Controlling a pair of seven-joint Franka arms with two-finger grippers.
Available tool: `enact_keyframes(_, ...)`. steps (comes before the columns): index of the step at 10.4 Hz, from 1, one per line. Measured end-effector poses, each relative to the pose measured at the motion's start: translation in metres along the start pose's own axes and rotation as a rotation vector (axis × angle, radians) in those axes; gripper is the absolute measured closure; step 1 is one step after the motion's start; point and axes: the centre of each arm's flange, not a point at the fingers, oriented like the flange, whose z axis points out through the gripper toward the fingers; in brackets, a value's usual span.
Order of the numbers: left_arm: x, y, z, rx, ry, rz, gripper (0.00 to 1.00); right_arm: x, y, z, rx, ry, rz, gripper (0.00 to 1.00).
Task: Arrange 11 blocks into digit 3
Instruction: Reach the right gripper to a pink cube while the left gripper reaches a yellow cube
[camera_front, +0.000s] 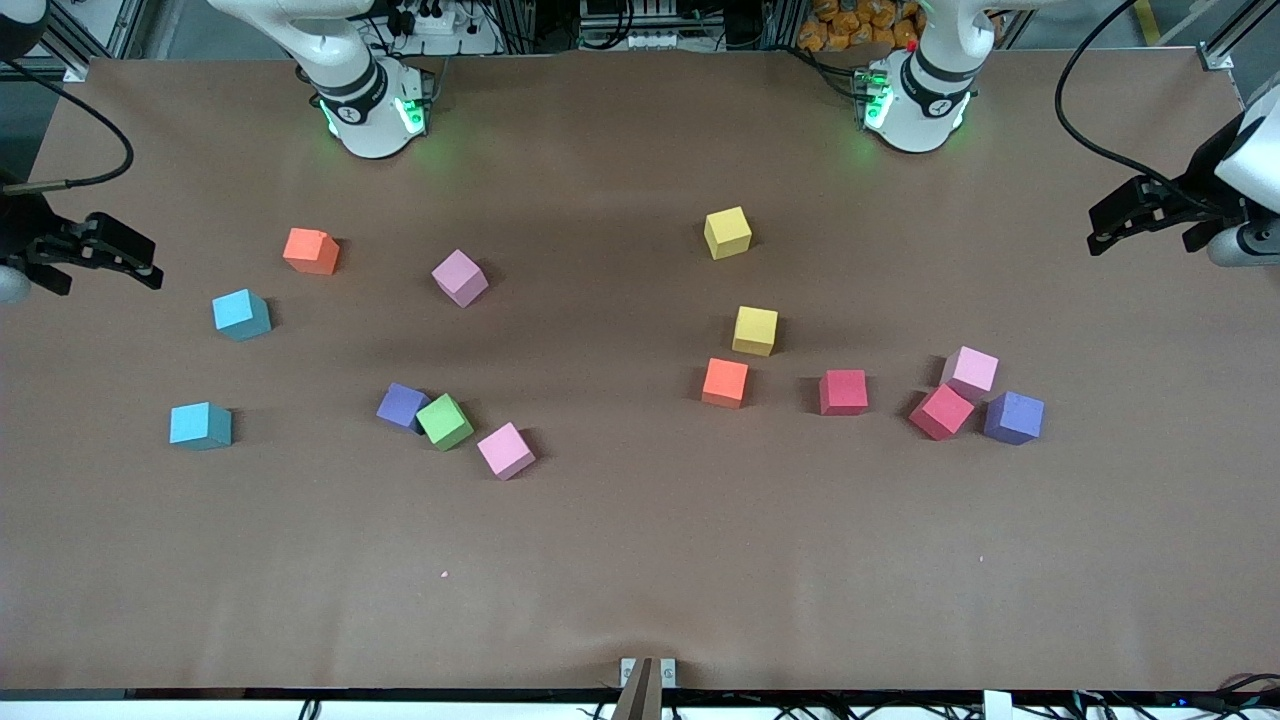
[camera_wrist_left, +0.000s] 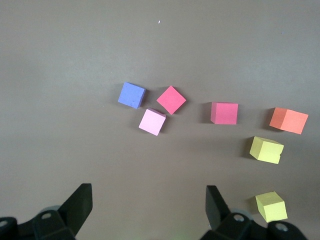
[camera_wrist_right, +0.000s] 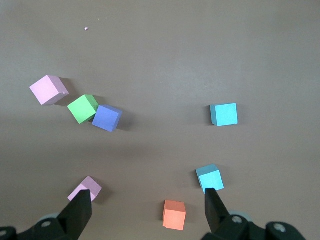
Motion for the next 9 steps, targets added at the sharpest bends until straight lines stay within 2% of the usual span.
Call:
enact_keyframes(6,0.001,-0.001,0.004,0.001,-0.011,-0.002,0.0,0.0,0.001,0.0,0.0,0.004,0.002,0.0)
enact_keyframes(7,0.002,0.003,0.012,-0.007,-0.031,0.003,0.0,0.0,0.002,0.0,0.0,0.004,0.004,0.0)
enact_keyframes(9,0.0,0.027,0.049,-0.078,-0.124,0.016,0.0,0.0,0.005,0.001,0.0,0.003,0.009,0.0)
